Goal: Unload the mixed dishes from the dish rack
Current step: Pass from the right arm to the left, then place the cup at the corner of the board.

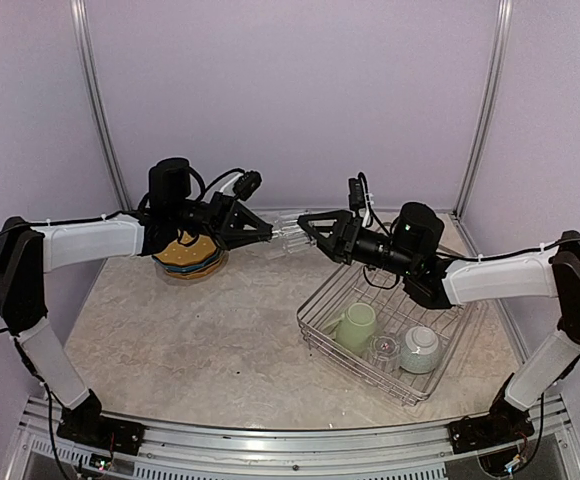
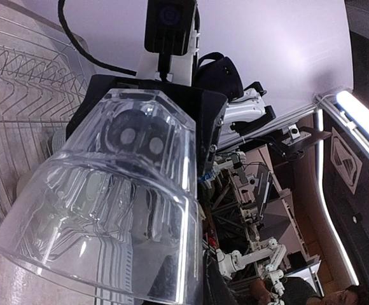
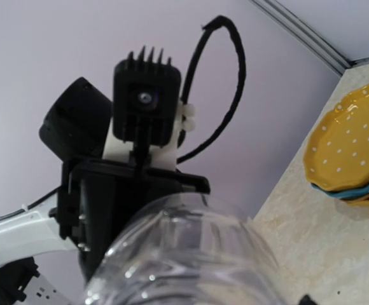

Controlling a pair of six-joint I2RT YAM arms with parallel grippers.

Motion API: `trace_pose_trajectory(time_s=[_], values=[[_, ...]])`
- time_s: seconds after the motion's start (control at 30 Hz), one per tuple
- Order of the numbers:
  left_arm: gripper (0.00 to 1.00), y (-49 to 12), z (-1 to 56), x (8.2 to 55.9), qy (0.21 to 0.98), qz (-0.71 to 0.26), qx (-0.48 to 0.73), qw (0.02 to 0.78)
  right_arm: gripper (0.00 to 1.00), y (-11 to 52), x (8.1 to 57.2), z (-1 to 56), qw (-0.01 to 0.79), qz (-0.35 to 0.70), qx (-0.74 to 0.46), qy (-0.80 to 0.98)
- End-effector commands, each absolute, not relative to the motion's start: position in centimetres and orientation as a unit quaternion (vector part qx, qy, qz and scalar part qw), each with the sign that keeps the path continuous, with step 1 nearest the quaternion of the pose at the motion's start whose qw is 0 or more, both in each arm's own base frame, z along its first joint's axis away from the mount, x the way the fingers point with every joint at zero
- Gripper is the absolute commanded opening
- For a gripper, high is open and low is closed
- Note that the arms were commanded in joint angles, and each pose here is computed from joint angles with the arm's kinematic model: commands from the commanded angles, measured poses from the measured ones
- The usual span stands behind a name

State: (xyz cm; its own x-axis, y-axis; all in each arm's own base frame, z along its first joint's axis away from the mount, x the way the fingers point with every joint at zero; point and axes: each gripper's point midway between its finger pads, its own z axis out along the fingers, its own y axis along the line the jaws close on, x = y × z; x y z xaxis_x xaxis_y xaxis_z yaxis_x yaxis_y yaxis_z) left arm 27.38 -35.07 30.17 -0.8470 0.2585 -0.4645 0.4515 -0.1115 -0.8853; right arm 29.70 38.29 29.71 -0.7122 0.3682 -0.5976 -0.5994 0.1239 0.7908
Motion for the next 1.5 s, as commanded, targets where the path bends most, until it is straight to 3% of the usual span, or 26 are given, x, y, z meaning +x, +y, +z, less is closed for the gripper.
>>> trace_pose_trajectory(time_s=[0.0,0.03,0.1,0.3,0.43,0.63,0.83,1.17,1.47], values=[[0.06,-34.8,31.0,26.6,0.654,-0.696,0.284,0.083,0.17,38.6,29.5,30.9,0.382,0.665,-0.094,0.635],[0.0,-34.8,31.0,26.7,0.657,-0.695,0.281,0.084,0.2,38.6,29.6,30.7,0.382,0.66,-0.094,0.64],[0.0,-34.9,30.7,27.2,0.669,-0.687,0.268,0.087,0.29,38.5,30.0,29.8,0.382,0.646,-0.085,0.655],[0.0,-34.8,30.2,27.7,0.699,-0.661,0.254,0.102,0.78,37.0,30.9,27.7,0.402,0.566,-0.075,0.716],[0.0,-34.4,30.4,28.0,0.724,-0.63,0.251,0.126,0.99,34.7,31.5,27.8,0.43,0.5,-0.063,0.749],[0.0,-32.5,31.0,29.4,0.787,-0.539,0.222,0.201,1.0,31.1,30.7,28.4,0.459,0.437,-0.05,0.771],[0.0,-28.3,27.8,29.7,0.883,-0.412,0.121,0.19,1.0,27.5,29.7,28.7,0.492,0.39,-0.037,0.778],[0.0,-18.5,19.1,22.0,0.984,-0.147,0.014,0.097,1.0,26.5,30.2,30.6,0.528,0.34,-0.072,0.775],[0.0,-15.4,13.9,15.5,0.997,0.063,0.017,-0.028,1.0,26.7,30.1,29.0,0.513,0.342,-0.07,0.784]])
